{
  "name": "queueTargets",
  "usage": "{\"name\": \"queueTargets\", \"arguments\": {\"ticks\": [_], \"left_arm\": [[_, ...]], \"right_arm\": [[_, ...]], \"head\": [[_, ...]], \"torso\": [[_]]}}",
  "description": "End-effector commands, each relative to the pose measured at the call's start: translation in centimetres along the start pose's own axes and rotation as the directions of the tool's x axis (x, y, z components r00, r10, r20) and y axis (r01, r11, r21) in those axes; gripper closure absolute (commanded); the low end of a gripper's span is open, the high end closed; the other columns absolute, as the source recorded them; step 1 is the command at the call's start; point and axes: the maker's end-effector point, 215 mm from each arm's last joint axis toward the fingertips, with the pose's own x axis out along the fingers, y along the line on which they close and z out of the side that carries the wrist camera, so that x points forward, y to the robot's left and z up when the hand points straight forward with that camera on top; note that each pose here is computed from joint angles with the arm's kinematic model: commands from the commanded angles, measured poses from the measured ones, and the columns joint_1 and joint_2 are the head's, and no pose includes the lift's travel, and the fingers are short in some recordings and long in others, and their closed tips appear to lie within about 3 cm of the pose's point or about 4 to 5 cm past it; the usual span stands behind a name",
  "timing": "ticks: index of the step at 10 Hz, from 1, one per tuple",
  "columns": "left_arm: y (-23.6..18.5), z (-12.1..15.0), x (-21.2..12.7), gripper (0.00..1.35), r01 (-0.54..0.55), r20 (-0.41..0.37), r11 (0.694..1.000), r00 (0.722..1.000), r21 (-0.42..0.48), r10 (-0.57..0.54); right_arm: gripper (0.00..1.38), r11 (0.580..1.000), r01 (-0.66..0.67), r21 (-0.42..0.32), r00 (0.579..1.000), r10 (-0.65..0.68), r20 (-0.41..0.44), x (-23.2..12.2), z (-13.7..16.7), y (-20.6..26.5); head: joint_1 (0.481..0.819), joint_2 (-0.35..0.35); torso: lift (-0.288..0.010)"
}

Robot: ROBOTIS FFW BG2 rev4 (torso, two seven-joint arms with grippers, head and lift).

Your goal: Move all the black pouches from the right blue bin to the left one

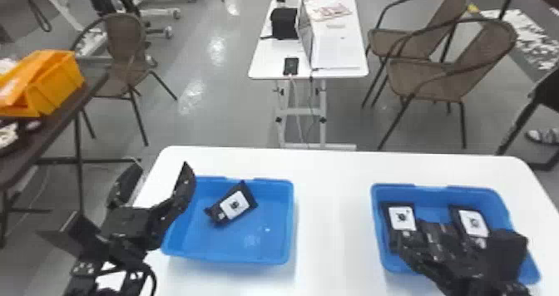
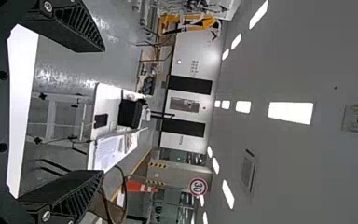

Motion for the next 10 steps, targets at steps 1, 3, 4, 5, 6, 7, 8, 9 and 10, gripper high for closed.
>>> {"name": "queueTargets", "arguments": {"ticks": [1,3,4,5,6,7,8,9,10], "left_arm": [[-0.3,0.0,0.1,0.1,0.0,0.003,1.0,1.0,-0.012,0.001],[-0.6,0.0,0.2,0.1,0.001,0.006,1.0,1.0,-0.025,0.0],[-0.7,0.0,0.3,0.1,0.0,0.006,1.0,1.0,-0.03,0.001],[-0.7,0.0,0.3,0.1,-0.002,0.008,1.0,1.0,-0.03,0.002],[-0.6,0.1,0.3,0.1,-0.005,0.01,0.999,1.0,-0.034,0.005],[-0.5,0.2,0.3,0.1,-0.006,0.015,0.999,1.0,-0.034,0.007],[-0.5,0.4,0.3,0.1,-0.008,0.019,0.999,1.0,-0.033,0.008],[-0.6,0.2,0.3,0.1,-0.007,0.016,0.999,1.0,-0.038,0.007],[-0.7,0.1,0.3,0.1,-0.005,0.013,0.999,1.0,-0.04,0.006]], "right_arm": [[0.13,1.0,0.012,0.003,0.999,-0.012,-0.032,1.3,-1.6,-0.8],[0.14,0.999,0.036,0.001,0.999,-0.036,-0.035,3.5,-1.4,-1.8],[0.15,0.998,0.054,-0.013,0.998,-0.055,-0.044,4.3,-1.4,-2.2],[0.16,0.997,0.077,-0.014,0.995,-0.078,-0.056,4.7,-1.7,-2.8],[0.15,0.995,0.097,0.007,0.992,-0.097,-0.076,4.9,-2.8,-3.4],[0.15,0.995,0.1,0.018,0.991,-0.098,-0.092,5.5,-3.2,-3.6],[0.15,0.996,0.085,0.007,0.991,-0.084,-0.104,6.6,-3.0,-3.2],[0.16,0.999,0.049,-0.019,0.992,-0.051,-0.112,7.8,-2.3,-2.3],[0.17,0.999,0.027,-0.035,0.993,-0.031,-0.114,8.6,-1.7,-1.6]], "head": [[0.695,0.109],[0.695,0.099],[0.695,0.094],[0.695,0.088],[0.695,0.082],[0.695,0.08],[0.695,0.079],[0.695,0.082],[0.695,0.092]], "torso": [[0.0],[0.0],[0.0],[0.0],[0.0],[0.0],[0.0],[0.0],[0.0]]}}
